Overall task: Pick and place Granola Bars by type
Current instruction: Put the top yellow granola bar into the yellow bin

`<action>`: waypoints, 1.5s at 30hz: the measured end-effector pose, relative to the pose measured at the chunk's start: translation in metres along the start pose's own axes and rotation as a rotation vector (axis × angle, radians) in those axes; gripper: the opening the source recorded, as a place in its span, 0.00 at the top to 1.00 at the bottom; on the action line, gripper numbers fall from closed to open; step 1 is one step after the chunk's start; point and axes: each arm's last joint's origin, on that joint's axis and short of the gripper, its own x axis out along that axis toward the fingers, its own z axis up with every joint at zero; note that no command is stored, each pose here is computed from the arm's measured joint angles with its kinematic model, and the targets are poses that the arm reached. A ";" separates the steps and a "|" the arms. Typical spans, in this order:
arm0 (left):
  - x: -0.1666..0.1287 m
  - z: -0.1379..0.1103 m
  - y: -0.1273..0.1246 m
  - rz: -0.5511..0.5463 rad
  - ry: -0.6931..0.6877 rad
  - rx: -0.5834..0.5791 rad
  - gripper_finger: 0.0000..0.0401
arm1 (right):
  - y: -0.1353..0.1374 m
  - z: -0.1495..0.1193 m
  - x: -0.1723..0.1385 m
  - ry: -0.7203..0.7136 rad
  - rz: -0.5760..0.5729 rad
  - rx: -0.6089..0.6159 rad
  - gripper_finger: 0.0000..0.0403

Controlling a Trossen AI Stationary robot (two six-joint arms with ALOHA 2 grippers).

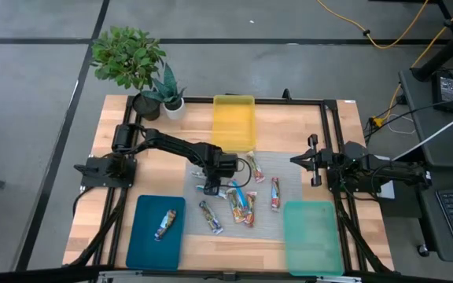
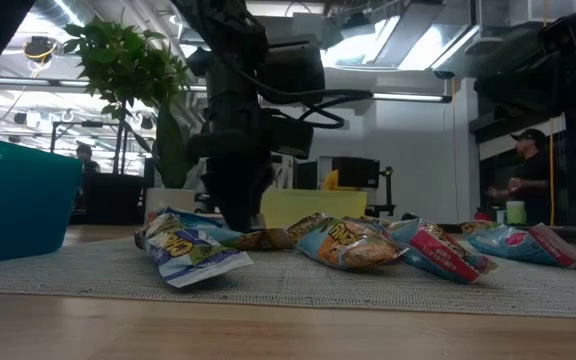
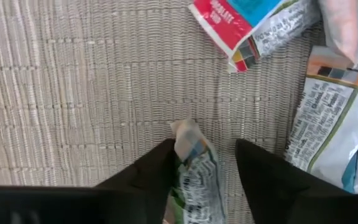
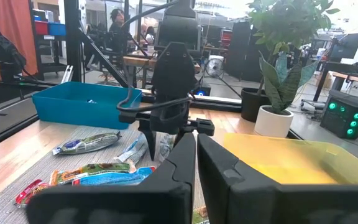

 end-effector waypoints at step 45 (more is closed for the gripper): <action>-0.336 -0.007 -0.002 0.172 -1.137 -0.024 0.85 | 0.000 0.000 0.000 0.002 0.000 0.000 0.95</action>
